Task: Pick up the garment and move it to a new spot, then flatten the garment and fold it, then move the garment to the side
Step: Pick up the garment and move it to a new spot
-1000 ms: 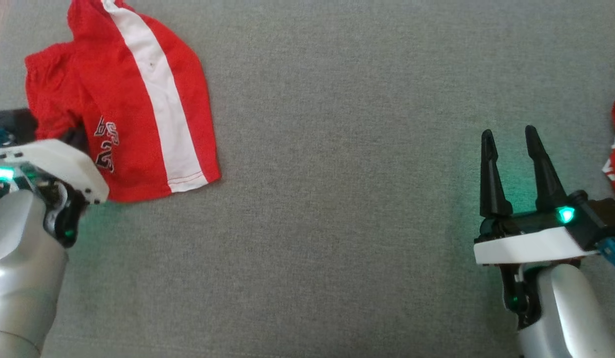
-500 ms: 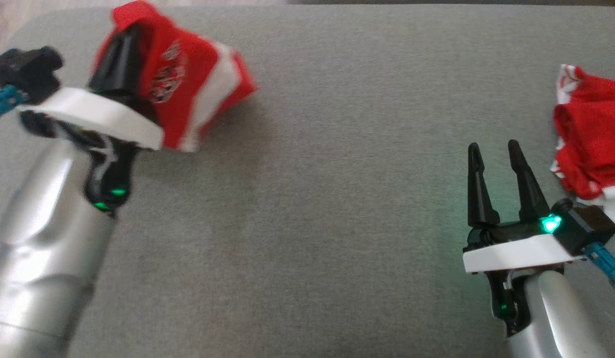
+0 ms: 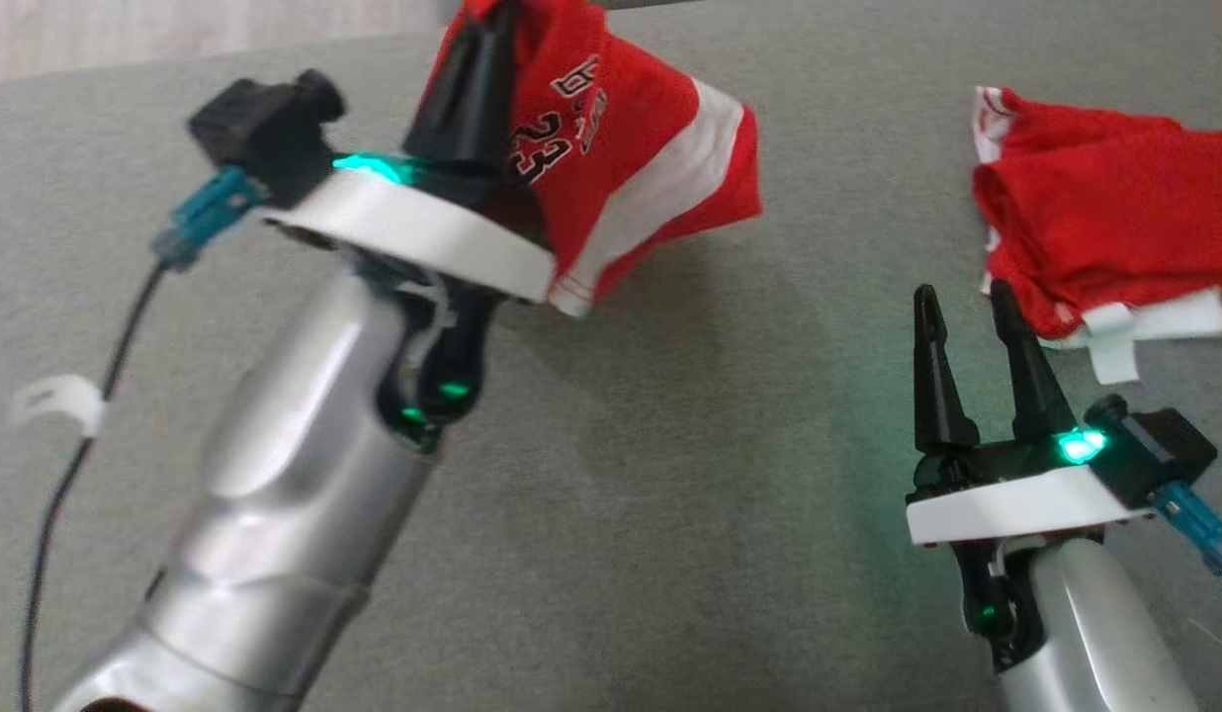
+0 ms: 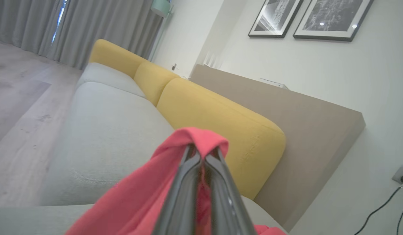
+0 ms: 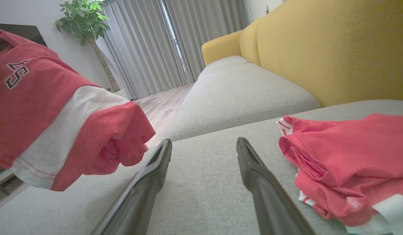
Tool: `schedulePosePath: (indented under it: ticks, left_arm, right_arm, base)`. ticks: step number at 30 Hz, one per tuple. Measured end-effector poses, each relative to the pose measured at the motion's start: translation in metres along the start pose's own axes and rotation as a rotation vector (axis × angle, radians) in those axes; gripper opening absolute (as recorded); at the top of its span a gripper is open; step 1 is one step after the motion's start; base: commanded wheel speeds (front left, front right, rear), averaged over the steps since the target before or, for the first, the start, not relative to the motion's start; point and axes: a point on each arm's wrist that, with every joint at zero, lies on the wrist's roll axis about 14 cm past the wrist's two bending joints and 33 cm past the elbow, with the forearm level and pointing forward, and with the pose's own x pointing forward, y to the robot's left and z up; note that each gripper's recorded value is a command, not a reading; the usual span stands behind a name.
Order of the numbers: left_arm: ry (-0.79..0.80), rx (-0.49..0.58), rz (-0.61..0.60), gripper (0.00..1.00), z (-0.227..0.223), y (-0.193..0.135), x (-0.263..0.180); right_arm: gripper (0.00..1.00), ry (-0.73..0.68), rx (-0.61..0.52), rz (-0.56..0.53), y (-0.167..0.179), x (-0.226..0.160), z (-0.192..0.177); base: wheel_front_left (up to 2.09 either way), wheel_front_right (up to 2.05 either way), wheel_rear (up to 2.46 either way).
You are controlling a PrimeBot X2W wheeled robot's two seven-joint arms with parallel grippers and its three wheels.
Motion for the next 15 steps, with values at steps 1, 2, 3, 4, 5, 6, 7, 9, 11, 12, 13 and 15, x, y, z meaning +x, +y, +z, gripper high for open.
schedulePosePath:
  ticks: [1, 2, 3, 4, 5, 6, 7, 9, 11, 12, 13, 15]
  left_arm:
    - [-0.002, -0.004, -0.018, 0.00, -0.003, -0.008, 0.005]
    - [0.001, 0.003, -0.041, 0.00, -0.007, -0.017, 0.010]
    - [0.001, 0.006, -0.055, 0.00, -0.010, -0.024, 0.015]
    - [0.004, 0.007, -0.064, 0.00, -0.014, -0.028, 0.019]
    - [0.021, 0.024, -0.075, 0.27, -0.022, -0.032, 0.023]
    - [0.036, 0.038, -0.075, 0.93, -0.029, -0.032, 0.025]
    - [0.049, 0.044, -0.069, 1.00, -0.037, -0.031, 0.026]
    - [0.093, 0.048, -0.064, 1.00, -0.056, -0.029, 0.024]
    - [0.116, 0.051, -0.063, 1.00, -0.068, -0.027, 0.020]
    - [0.116, 0.050, -0.058, 1.00, -0.071, -0.025, 0.017]
    - [0.115, 0.052, -0.047, 1.00, -0.073, -0.020, 0.013]
    - [0.112, 0.062, -0.017, 1.00, -0.076, -0.009, 0.004]
  right_arm:
    - [1.00, -0.002, 0.003, -0.008, -0.002, -0.001, 0.001]
    - [1.00, -0.003, 0.003, -0.017, -0.005, -0.003, 0.002]
    - [1.00, -0.004, 0.006, -0.027, -0.008, -0.005, 0.002]
    - [1.00, -0.005, 0.007, -0.036, -0.011, -0.007, 0.003]
    - [1.00, -0.005, 0.009, -0.045, -0.014, -0.008, 0.003]
    - [1.00, -0.006, 0.008, -0.051, -0.016, -0.009, 0.003]
    - [1.00, -0.006, 0.007, -0.058, -0.018, -0.011, 0.004]
    - [1.00, -0.006, 0.005, -0.068, -0.021, -0.012, 0.004]
    - [1.00, -0.009, 0.004, -0.072, -0.023, -0.012, 0.005]
    - [1.00, -0.011, 0.004, -0.072, -0.023, -0.012, 0.005]
    - [1.00, -0.012, 0.005, -0.070, -0.022, -0.011, 0.006]
    - [1.00, -0.016, 0.006, -0.064, -0.020, -0.010, 0.007]
  base:
    - [0.00, 0.00, 0.00]
    - [0.00, 0.00, 0.00]
    - [0.00, 0.00, 0.00]
    - [0.00, 0.00, 0.00]
    - [0.00, 0.00, 0.00]
    - [0.00, 0.00, 0.00]
    - [0.00, 0.00, 0.00]
    - [0.00, 0.00, 0.00]
    - [0.00, 0.00, 0.00]
    - [0.00, 0.00, 0.00]
    - [0.00, 0.00, 0.00]
    - [0.00, 0.00, 0.00]
